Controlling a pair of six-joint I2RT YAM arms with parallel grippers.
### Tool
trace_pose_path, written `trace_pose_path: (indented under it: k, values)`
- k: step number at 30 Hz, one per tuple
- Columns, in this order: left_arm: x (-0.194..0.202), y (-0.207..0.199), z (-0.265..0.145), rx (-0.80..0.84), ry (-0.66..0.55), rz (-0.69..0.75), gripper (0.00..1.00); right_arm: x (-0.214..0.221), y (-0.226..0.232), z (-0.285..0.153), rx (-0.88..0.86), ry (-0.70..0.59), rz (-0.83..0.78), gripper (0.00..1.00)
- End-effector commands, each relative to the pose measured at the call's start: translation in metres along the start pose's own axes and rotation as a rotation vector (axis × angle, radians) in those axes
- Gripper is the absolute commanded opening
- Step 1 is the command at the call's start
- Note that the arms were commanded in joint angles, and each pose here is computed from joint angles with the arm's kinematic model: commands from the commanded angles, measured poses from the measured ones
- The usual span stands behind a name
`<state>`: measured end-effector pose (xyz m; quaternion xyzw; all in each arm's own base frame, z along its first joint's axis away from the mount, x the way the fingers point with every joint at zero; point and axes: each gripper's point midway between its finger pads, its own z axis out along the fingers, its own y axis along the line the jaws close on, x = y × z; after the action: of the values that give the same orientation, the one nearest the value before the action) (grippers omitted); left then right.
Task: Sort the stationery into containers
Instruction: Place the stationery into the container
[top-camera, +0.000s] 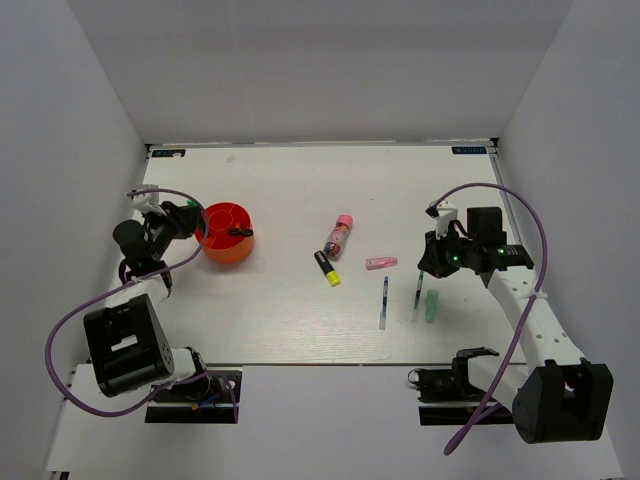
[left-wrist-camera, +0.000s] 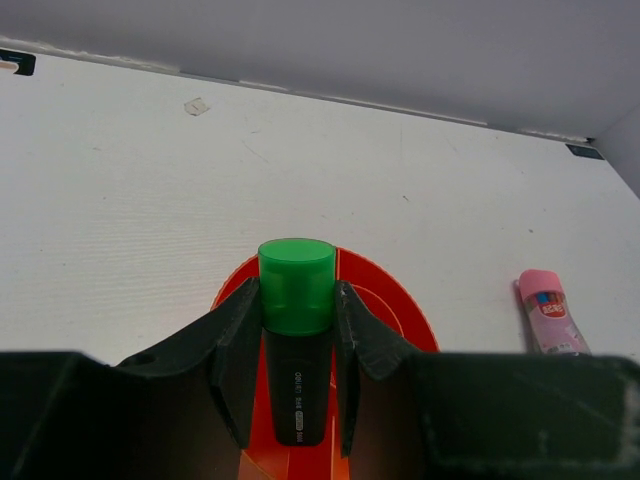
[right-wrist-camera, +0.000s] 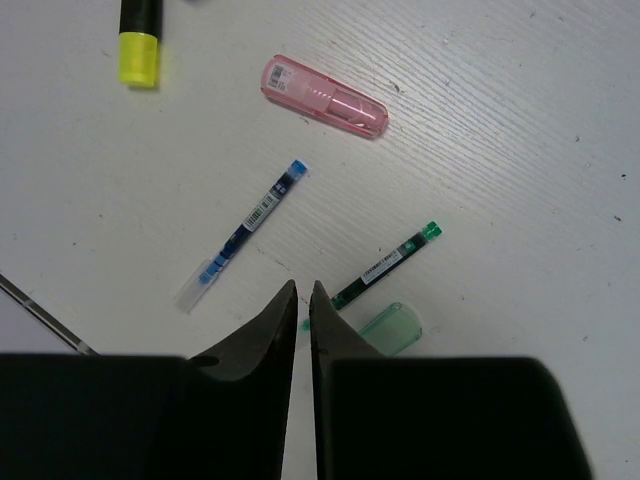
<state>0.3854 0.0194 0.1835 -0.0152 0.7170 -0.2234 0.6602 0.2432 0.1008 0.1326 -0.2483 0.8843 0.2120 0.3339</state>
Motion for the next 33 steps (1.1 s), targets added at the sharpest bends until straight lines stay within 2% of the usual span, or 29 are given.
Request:
trace_pose_path:
  k: [1, 7, 9, 12, 13, 14, 17, 18, 23, 24, 25, 31, 32, 33]
  values:
    - [0.008, 0.004, -0.001, -0.02, 0.015, 0.05, 0.0, -0.006, -0.001, 0.0, 0.0, -0.026, -0.019, 0.13]
    - [0.017, 0.01, -0.002, -0.043, 0.034, 0.048, 0.01, -0.004, 0.001, 0.0, -0.009, -0.021, -0.014, 0.14]
    - [0.019, 0.01, -0.003, -0.048, 0.036, 0.053, 0.04, -0.004, 0.0, 0.001, -0.007, -0.021, -0.013, 0.16]
    - [0.029, 0.013, -0.005, -0.069, 0.06, 0.048, 0.08, -0.006, 0.0, 0.0, -0.009, -0.028, -0.017, 0.28]
    - [0.029, 0.015, -0.006, -0.079, 0.059, 0.051, 0.14, -0.005, 0.002, 0.0, -0.013, -0.026, -0.016, 0.33]
    - [0.031, 0.016, -0.007, -0.085, 0.061, 0.051, 0.23, -0.004, 0.002, 0.0, -0.014, -0.022, -0.017, 0.44]
    - [0.03, 0.016, -0.007, -0.098, 0.064, 0.053, 0.35, -0.005, 0.002, 0.0, -0.015, -0.024, -0.016, 0.54]
    - [0.033, 0.016, -0.008, -0.1, 0.072, 0.046, 0.43, -0.005, 0.001, 0.0, -0.014, -0.024, -0.017, 0.54]
    - [0.021, 0.014, -0.009, -0.109, 0.059, 0.059, 0.52, -0.005, 0.002, -0.001, -0.017, -0.022, -0.017, 0.56]
    - [0.021, 0.014, -0.009, -0.112, 0.062, 0.055, 0.62, -0.006, 0.002, -0.002, -0.014, -0.025, -0.017, 0.56]
    - [0.017, 0.013, -0.008, -0.109, 0.056, 0.059, 0.63, -0.006, 0.002, -0.002, -0.015, -0.028, -0.017, 0.56]
    - [0.0, 0.009, -0.012, -0.133, 0.021, 0.061, 0.63, -0.006, 0.004, -0.002, -0.021, -0.026, -0.016, 0.56]
    - [-0.003, 0.009, -0.013, -0.142, 0.013, 0.054, 0.59, -0.005, 0.005, -0.003, -0.022, -0.026, -0.015, 0.56]
    - [-0.016, 0.0, -0.016, -0.129, -0.022, 0.055, 0.53, -0.007, 0.005, -0.004, -0.02, -0.032, -0.018, 0.47]
